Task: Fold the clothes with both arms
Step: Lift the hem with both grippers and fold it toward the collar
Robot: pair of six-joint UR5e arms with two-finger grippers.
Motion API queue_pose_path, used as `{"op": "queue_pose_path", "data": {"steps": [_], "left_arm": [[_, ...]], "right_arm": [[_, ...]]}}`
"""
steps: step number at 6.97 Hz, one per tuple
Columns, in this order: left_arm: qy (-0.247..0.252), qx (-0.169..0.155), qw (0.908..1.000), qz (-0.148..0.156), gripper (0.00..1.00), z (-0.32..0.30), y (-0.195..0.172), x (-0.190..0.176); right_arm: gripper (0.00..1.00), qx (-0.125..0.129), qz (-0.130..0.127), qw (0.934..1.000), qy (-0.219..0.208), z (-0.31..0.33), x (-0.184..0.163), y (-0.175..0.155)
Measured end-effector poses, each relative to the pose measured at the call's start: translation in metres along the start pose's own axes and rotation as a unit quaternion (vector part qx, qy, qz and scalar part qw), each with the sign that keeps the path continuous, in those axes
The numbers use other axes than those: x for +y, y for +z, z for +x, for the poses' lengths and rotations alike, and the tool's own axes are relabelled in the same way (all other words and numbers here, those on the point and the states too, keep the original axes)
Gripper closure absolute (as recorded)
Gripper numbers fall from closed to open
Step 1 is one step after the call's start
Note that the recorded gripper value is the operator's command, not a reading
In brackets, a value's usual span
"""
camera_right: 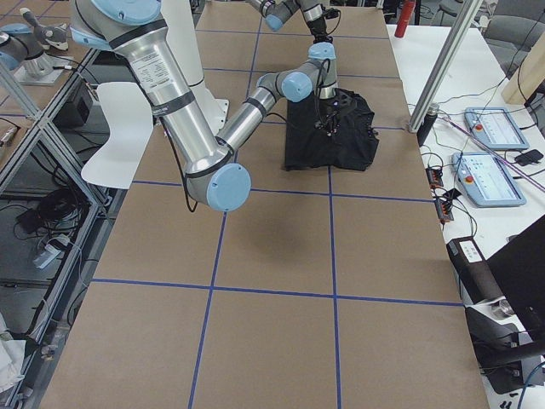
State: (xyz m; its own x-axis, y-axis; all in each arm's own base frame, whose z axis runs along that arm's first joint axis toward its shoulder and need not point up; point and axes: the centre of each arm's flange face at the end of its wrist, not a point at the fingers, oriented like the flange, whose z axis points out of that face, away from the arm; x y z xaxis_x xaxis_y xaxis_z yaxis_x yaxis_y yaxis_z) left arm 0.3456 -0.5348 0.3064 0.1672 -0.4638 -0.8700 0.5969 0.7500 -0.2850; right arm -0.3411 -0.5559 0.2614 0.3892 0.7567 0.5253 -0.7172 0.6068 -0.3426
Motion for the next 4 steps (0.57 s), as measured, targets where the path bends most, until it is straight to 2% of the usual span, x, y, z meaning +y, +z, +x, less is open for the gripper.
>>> {"op": "queue_pose_path", "data": {"steps": [2, 4], "left_arm": [[0.000, 0.009, 0.9999, 0.010, 1.00, 0.004, 0.049, -0.027], [-0.002, 0.020, 0.9993, 0.032, 0.80, 0.006, 0.090, -0.052]], "right_arm": [[1.00, 0.004, 0.004, 1.0000, -0.007, -0.021, -0.009, 0.036], [1.00, -0.005, 0.004, 0.9999, -0.011, -0.034, -0.017, 0.073]]}}
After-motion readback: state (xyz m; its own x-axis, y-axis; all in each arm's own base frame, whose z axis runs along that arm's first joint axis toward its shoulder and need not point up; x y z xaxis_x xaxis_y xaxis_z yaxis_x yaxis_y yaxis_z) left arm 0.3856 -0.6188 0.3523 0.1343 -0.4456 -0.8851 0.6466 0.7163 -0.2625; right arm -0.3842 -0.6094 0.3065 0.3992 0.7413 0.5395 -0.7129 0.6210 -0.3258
